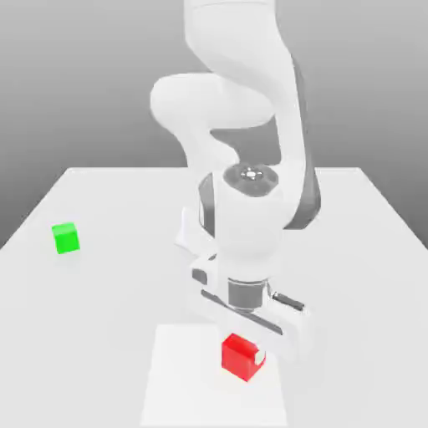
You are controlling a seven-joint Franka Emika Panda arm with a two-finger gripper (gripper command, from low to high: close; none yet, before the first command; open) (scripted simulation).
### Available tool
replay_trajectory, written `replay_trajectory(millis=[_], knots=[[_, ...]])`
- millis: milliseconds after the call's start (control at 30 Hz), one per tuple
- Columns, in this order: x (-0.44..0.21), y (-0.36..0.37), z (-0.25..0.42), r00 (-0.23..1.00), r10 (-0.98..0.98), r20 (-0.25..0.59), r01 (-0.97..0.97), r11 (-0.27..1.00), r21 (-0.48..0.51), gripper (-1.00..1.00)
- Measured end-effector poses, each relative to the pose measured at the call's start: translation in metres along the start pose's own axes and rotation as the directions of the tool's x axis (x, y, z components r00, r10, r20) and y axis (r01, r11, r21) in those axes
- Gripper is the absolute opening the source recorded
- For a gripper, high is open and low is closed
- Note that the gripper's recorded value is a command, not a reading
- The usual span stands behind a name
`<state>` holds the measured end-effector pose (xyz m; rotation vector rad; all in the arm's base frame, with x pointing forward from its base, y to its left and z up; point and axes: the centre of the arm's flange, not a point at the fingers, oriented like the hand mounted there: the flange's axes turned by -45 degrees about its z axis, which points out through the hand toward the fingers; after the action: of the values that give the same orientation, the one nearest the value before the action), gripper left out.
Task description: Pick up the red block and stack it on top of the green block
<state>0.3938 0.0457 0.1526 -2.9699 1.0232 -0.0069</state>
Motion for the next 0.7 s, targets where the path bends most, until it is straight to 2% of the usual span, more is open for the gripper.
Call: replay_trajectory(millis=[233,467,700], knots=[[0.004,0.005,-0.053,1.000,0.016,0.001,-0.016,1.000,-0.001,-1.00],[0.078,0.128,-0.084,0.931,0.365,-0.013,-0.365,0.931,0.002,-1.00],[0.099,0.262,-0.102,0.753,0.657,-0.020,-0.657,0.754,0.005,-1.00]])
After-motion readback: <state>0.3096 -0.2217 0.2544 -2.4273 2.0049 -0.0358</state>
